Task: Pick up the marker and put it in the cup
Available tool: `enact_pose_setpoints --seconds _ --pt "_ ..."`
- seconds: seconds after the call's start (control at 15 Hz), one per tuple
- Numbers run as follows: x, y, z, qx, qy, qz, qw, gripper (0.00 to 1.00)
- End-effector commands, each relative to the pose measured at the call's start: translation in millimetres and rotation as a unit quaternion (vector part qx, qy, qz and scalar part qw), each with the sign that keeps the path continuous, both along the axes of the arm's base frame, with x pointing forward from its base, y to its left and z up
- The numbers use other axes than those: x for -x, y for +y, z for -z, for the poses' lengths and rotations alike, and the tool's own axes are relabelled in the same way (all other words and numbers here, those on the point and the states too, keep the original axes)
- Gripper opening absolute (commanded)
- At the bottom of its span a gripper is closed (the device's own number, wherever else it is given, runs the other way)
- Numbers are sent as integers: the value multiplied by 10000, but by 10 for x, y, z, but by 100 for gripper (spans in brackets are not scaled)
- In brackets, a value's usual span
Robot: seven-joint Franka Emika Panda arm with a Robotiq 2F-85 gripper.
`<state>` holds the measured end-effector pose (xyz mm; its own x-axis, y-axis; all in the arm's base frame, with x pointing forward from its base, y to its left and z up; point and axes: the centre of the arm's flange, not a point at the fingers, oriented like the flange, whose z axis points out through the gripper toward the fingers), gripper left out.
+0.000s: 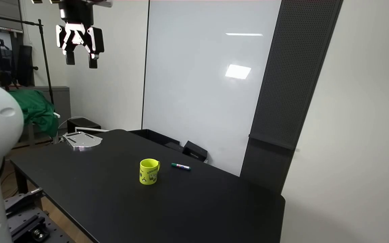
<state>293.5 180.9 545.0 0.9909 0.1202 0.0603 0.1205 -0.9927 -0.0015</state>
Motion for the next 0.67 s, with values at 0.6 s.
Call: enact_pose_setpoints --seconds 0.6 --pt "-232 33 -253 -142 -179 -358 9991 100"
